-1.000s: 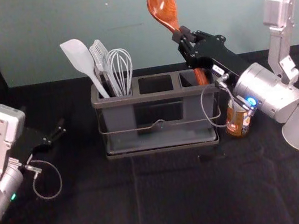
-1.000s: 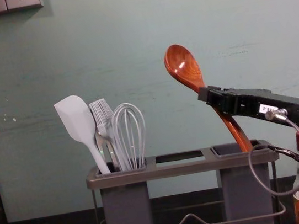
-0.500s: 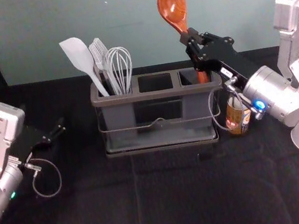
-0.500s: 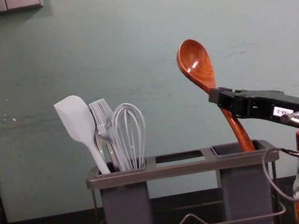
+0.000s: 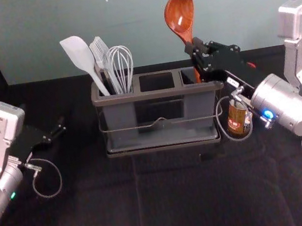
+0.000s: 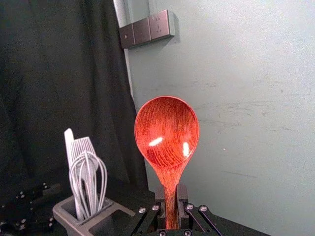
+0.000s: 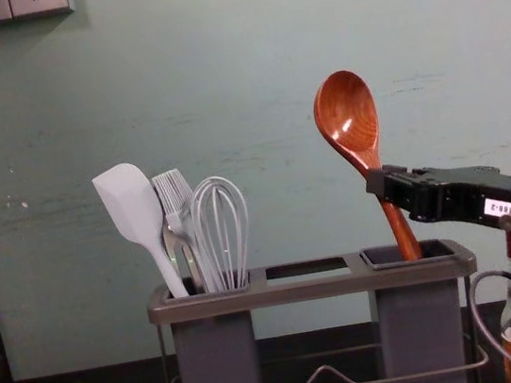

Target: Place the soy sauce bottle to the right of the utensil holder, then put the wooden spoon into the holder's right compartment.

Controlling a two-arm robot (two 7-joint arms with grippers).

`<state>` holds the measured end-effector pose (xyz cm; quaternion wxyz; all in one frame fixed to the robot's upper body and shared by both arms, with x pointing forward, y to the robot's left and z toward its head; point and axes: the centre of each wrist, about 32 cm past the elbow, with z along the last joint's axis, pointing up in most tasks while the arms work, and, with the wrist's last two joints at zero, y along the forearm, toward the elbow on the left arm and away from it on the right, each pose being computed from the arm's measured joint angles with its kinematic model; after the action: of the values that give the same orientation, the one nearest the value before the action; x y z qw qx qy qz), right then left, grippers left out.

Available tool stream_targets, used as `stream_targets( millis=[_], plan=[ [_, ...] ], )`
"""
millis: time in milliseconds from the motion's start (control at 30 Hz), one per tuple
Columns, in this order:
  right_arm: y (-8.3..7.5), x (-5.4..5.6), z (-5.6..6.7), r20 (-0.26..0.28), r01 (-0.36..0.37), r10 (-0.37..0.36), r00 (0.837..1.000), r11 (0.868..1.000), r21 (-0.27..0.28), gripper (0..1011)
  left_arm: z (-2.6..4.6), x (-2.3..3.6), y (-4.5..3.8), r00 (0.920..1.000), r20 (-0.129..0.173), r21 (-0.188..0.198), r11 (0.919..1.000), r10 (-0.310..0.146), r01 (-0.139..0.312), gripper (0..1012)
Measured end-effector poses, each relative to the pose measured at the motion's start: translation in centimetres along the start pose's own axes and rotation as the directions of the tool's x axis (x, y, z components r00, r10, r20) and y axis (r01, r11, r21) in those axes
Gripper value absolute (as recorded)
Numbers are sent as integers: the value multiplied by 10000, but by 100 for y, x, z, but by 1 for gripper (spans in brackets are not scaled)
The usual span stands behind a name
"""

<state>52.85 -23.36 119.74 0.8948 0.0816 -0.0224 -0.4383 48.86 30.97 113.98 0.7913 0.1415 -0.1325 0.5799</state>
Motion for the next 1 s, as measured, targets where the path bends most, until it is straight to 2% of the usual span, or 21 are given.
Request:
stream_targets(
  millis=[333,567,667,800,833,867,1000],
  plan=[
    [-96,-81,14,240,113,-104,9997,9992,-378,147,0,0,0,10000,0,0,10000,-1,1,1005],
    [-147,-118,35,247,139,-129,9996,9990,-422,147,0,0,0,10000,-1,1,10000,0,0,1005],
    [-156,-124,45,236,132,-122,9996,9990,-428,209,0,0,0,10000,0,1,10000,-1,1,1005],
    [-159,-128,45,232,128,-117,9997,9988,-472,339,0,0,0,10000,0,0,10000,-1,1,1005],
    [-159,-128,45,232,128,-117,9997,9988,-472,339,0,0,0,10000,-1,1,10000,-1,1,1005],
    [-161,-129,43,225,130,-120,9997,9988,-476,398,0,0,0,10000,0,1,10000,0,0,1005],
    [-170,-134,43,211,138,-128,9997,9988,-467,511,0,0,0,10000,0,0,10000,-1,1,1005]
  ],
)
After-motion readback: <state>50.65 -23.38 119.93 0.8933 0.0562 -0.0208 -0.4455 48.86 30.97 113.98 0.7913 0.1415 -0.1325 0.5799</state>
